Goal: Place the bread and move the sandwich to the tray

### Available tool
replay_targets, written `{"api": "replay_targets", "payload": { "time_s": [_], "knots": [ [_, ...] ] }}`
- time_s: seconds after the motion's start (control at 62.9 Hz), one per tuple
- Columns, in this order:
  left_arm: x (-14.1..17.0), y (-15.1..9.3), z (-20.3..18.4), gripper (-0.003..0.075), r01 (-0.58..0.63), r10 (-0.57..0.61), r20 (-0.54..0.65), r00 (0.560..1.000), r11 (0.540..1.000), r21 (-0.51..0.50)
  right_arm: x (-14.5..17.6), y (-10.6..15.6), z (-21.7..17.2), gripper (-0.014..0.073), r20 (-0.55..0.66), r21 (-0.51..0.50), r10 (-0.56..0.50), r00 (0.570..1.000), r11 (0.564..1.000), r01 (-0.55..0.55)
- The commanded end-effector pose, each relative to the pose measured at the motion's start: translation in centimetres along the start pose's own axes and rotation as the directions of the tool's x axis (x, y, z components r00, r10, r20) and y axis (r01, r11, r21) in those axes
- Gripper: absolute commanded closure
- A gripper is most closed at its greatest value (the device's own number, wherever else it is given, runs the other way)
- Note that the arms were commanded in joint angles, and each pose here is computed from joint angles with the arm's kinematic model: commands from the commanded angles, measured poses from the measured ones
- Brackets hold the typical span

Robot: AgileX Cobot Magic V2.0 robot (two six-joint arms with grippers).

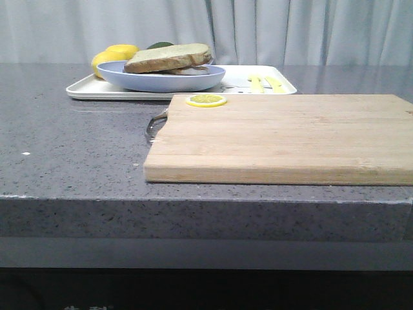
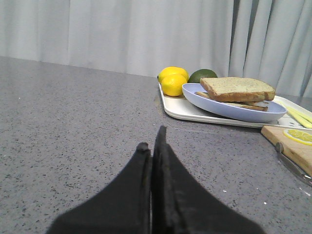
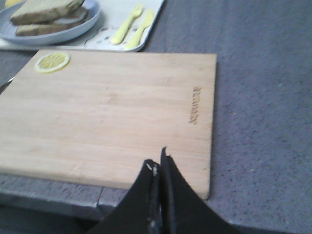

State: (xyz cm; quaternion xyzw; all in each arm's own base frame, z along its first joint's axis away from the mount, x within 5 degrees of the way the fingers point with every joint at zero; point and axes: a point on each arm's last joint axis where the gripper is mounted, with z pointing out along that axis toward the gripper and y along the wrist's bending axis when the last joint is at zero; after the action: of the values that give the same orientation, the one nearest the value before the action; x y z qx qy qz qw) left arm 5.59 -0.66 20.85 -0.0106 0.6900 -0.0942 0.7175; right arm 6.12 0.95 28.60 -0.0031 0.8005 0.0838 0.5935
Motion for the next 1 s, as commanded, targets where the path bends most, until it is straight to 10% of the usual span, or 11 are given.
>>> {"api": "replay_targets", "payload": {
  "time_s": [0.0, 0.318, 0.986],
  "knots": [
    [-0.8, 0.0, -0.2, 0.0741, 0.011, -0.011, 0.103, 0.995, 1.000, 0.002, 0.8, -0.4, 0.1, 0.0664, 0.227, 0.020, 0.008, 0.974, 1.000, -0.013],
    [-0.8, 0.0, -0.2, 0.0741, 0.011, -0.011, 0.103, 0.995, 1.000, 0.002, 7.1, -2.0, 1.5, 0.0664, 0.424, 0.080, 0.028, 0.905, 0.994, -0.068],
    [-0.8, 0.0, -0.2, 0.0741, 0.011, -0.011, 0.101, 0.995, 1.000, 0.002, 7.1, -1.9, 1.3, 0.0664, 0.443, 0.077, 0.026, 0.896, 0.995, -0.066]
  ]
}}
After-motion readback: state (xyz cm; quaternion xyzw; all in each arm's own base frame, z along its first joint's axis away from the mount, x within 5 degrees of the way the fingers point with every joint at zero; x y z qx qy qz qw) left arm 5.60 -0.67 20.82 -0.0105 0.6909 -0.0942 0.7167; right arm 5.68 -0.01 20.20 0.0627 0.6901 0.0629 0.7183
